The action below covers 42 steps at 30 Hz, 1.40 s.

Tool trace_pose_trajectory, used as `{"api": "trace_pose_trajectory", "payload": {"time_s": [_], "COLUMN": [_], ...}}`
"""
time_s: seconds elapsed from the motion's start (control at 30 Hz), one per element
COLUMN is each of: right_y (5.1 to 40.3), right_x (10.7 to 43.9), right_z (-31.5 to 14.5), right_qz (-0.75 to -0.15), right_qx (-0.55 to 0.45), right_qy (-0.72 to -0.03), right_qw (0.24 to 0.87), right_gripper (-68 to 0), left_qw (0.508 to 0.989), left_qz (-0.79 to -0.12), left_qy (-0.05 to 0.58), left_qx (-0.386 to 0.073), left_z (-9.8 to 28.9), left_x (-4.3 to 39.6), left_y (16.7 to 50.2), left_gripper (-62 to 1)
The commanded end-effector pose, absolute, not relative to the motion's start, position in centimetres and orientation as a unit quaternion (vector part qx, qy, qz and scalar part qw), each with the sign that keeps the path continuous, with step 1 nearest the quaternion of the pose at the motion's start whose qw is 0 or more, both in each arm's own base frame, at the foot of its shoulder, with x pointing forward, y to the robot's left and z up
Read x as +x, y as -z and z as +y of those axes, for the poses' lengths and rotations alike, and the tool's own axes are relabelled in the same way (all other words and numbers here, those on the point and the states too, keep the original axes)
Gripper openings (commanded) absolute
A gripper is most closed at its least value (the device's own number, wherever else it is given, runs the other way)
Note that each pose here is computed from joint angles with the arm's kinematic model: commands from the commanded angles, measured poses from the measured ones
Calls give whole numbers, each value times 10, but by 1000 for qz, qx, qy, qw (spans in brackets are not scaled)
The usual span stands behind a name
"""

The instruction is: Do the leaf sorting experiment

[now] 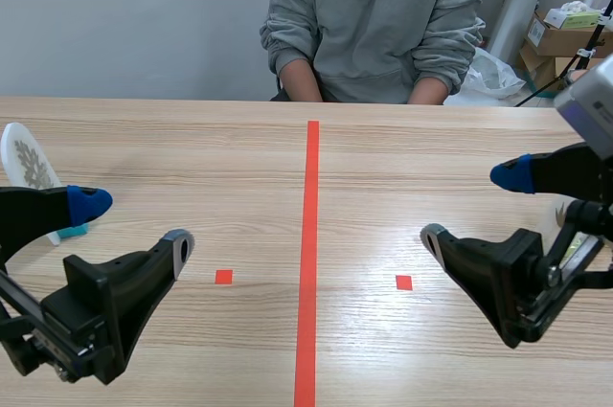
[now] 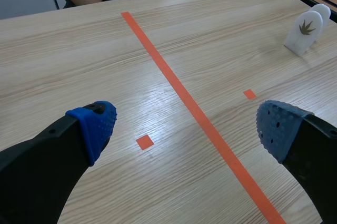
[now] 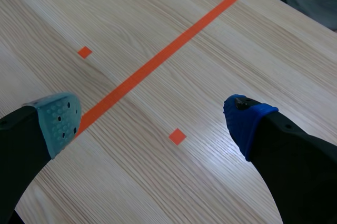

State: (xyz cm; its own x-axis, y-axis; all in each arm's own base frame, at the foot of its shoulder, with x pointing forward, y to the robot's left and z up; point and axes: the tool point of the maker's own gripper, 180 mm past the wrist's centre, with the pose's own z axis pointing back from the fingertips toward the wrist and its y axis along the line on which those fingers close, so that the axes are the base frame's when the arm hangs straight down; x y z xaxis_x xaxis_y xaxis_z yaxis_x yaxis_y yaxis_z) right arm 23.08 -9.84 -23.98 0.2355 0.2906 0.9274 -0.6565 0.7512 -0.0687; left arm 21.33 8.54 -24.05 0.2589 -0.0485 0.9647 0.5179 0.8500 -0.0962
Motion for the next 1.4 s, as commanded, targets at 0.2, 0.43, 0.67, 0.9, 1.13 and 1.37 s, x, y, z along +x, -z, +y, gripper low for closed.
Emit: {"api": "trace_pose_trajectory", "payload": {"time_s": [0.2,0.43,0.67,0.9,1.13,1.37], "right_y": [235,245,247,247,252,252], "right_x": [225,223,224,223,221,222], "right_z": [-91,-96,-98,-96,-98,-99], "right_qz": [-533,-517,-517,-518,-511,-515], "right_qx": [210,205,204,208,212,214], "right_qy": [-311,-309,-306,-309,-308,-305], "right_qw": [759,772,773,770,774,772], "right_gripper": [-124,-124,-124,-124,-124,-124], "left_qw": [756,756,756,756,756,756], "left_qz": [-593,-593,-593,-593,-593,-593], "left_qy": [180,180,180,180,180,180], "left_qx": [-209,-209,-209,-209,-209,-209], "left_z": [82,82,82,82,82,82], "left_x": [213,214,214,214,214,214], "left_y": [231,231,231,231,231,231], "left_gripper": [-43,-43,-43,-43,-43,-43]}}
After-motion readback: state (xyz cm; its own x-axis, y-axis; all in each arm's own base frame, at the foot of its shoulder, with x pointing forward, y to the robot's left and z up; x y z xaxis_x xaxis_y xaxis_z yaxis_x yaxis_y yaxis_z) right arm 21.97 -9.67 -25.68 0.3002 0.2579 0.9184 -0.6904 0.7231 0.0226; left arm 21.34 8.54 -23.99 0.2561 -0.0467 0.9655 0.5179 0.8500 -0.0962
